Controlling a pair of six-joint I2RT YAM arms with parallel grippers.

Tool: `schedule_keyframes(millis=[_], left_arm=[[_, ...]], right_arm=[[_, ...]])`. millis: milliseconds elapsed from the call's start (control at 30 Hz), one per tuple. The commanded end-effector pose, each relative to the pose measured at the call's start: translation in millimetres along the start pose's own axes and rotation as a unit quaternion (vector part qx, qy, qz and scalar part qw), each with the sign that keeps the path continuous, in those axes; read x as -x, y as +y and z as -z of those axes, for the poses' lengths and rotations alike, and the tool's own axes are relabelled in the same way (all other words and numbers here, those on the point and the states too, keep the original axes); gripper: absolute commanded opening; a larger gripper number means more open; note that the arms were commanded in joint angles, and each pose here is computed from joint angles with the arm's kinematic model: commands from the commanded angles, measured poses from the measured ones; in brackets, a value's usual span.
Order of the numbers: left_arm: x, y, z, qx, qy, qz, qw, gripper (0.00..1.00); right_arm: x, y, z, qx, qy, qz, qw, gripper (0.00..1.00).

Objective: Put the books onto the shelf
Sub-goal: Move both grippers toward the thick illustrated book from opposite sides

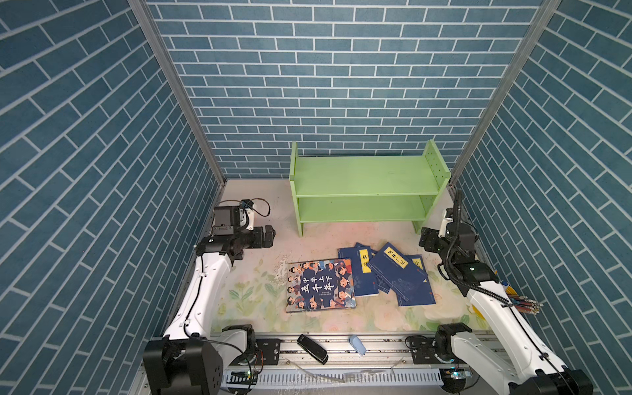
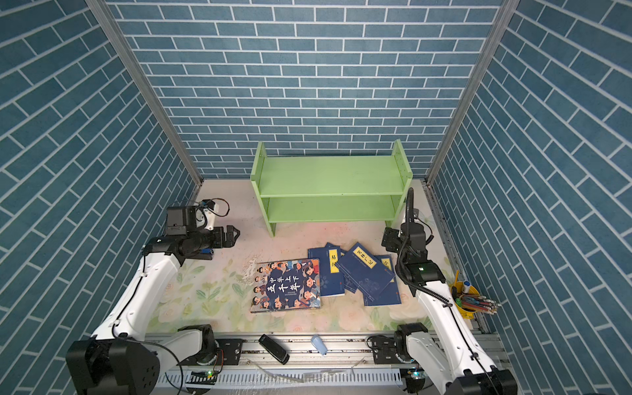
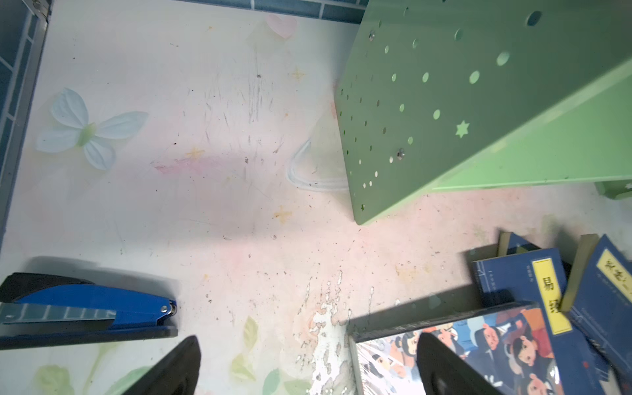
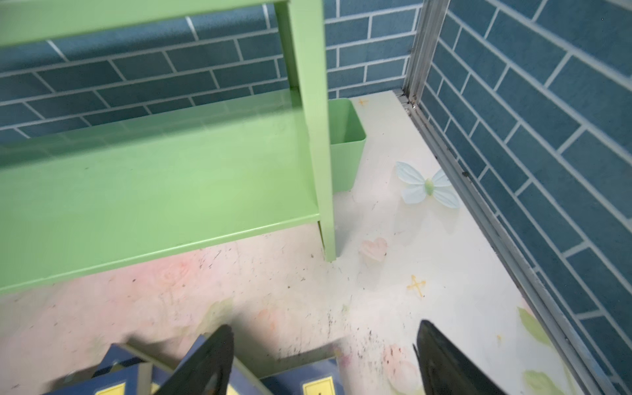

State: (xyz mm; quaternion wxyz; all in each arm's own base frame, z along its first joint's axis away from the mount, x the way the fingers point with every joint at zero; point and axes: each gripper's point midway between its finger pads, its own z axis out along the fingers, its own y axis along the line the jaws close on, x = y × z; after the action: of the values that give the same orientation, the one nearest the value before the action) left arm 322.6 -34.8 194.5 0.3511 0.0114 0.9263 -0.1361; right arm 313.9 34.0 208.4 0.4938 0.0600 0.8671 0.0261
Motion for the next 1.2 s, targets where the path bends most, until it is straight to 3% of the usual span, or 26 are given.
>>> schedule_keyframes(millis=[0,267,433,700,900,1033,1167], left_arm=[[-14,-12,-1,-0.033,0.046,0.055,0.997,1.00],[-32,-24,-14,-0.079,0.067,0.107,0.989,1.00],[-58,-33,-28,-0.120,0.081,0.149,0.978,0.99],[-89,-46,-39,-0.178,0.090,0.176,0.964,0.99],[-99,-55,-43,-0.214,0.101,0.177,0.955,0.99],[-111,-50,-49,-0.202,0.117,0.182,0.955,0.99],[-118,-50,-52,-0.201,0.131,0.186,0.953,0.99]], right_arm=[[-31,16,16,0.027,0.094,-0.027,0.995,0.85],[-59,77,54,0.153,0.184,-0.067,0.969,0.85],[-92,111,77,0.220,0.261,-0.085,0.936,0.85],[-142,152,106,0.308,0.332,-0.112,0.884,0.85],[-179,167,111,0.332,0.363,-0.117,0.863,0.84],[-197,177,112,0.349,0.383,-0.127,0.846,0.85],[-211,177,111,0.345,0.389,-0.128,0.844,0.84]])
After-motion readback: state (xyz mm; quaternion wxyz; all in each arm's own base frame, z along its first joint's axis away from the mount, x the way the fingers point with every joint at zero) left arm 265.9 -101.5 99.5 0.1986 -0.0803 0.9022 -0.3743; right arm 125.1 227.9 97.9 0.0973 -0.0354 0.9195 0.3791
